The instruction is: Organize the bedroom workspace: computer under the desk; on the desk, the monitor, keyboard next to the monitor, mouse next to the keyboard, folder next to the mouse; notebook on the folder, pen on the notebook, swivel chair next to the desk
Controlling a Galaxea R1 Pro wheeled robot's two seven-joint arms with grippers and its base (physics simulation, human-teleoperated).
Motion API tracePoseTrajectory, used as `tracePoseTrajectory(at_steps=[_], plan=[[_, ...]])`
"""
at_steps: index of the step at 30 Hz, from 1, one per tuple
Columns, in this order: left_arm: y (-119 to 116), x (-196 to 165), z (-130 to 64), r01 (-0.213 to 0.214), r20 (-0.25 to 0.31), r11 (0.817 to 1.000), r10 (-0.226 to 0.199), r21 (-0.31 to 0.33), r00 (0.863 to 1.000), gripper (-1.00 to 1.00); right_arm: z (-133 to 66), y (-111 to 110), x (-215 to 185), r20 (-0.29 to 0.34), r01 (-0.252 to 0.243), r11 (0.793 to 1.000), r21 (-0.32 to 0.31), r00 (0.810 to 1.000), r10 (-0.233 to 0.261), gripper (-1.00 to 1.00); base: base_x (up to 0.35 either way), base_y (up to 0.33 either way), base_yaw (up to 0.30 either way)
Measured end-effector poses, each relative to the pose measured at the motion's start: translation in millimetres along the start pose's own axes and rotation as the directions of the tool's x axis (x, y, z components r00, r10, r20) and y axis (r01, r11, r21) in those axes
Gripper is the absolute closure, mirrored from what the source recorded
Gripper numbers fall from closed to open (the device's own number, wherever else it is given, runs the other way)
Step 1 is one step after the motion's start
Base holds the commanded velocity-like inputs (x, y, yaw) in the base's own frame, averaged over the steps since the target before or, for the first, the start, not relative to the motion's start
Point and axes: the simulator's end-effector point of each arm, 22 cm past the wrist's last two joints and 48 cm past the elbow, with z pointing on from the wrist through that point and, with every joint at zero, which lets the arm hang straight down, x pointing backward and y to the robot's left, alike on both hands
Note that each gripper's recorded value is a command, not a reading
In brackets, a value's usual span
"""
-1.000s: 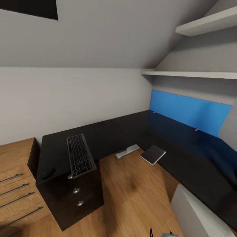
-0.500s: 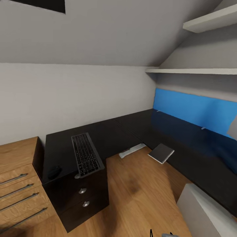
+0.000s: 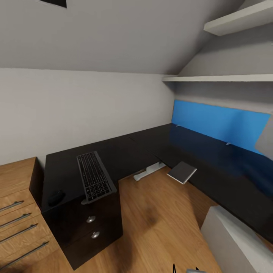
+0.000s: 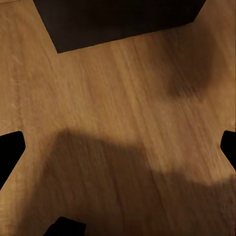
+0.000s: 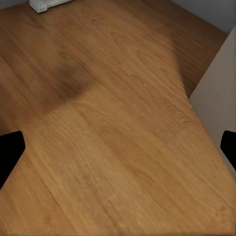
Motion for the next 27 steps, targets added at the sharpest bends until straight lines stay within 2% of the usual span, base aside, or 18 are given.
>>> tracePoseTrajectory(at_steps=[2,4,11,14,15,20,21,22,25,27], plan=[[1.0,20.0,2.3,-0.019,-0.079,1.000,0.019,0.001,0.997,-1.00,1.6,0.2,3.5,0.000,0.000,1.000,0.000,1.000,0.000,-1.00,0.000,0.000,-0.013],[1.8,28.4,4.6,-0.026,-0.106,1.000,0.026,0.002,0.994,-1.00,3.3,0.5,7.0,0.000,0.000,1.000,0.000,1.000,0.000,-1.00,0.000,0.000,-0.007],[4.3,40.9,14.6,-0.032,-0.123,0.999,0.033,0.002,0.992,-1.00,8.7,3.3,20.1,0.000,0.001,1.000,-0.006,1.000,-0.001,-1.00,0.000,0.000,-0.001],[-4.2,27.9,22.8,-0.014,-0.087,1.000,0.016,0.019,0.996,-1.00,11.0,4.4,25.7,-0.001,0.000,1.000,-0.008,1.000,0.000,-1.00,0.000,0.000,0.000],[-3.8,12.4,28.6,-0.009,-0.053,1.000,0.011,0.028,0.999,-1.00,11.5,6.6,27.4,-0.001,-0.001,1.000,-0.011,1.000,0.001,-1.00,0.000,0.000,0.000],[-3.3,-0.7,39.7,-0.003,-0.012,0.999,0.003,0.039,1.000,-1.00,15.6,8.1,36.1,0.001,-0.001,1.000,-0.012,1.000,0.001,-1.00,0.000,0.000,0.000],[0.3,-19.2,44.9,-0.003,0.026,0.999,0.002,0.045,1.000,-1.00,16.7,7.6,36.8,0.005,-0.001,1.000,-0.012,1.000,0.001,-1.00,0.000,0.000,0.000],[1.1,-24.8,47.3,-0.003,0.039,0.999,0.001,0.049,0.999,-1.00,17.6,7.6,37.8,0.008,-0.001,1.000,-0.012,1.000,0.001,-1.00,0.000,0.000,0.000],[-7.1,-58.6,53.9,0.004,0.100,0.997,-0.013,0.082,0.995,-1.00,20.6,7.3,33.9,0.046,-0.007,1.000,-0.012,0.999,0.008,-1.00,0.000,0.000,0.000],[-15.9,-79.3,57.0,-0.005,0.103,0.993,-0.007,0.115,0.995,-1.00,21.7,8.2,29.9,0.080,-0.015,1.000,-0.013,0.997,0.016,-1.00,0.000,0.000,0.000]])
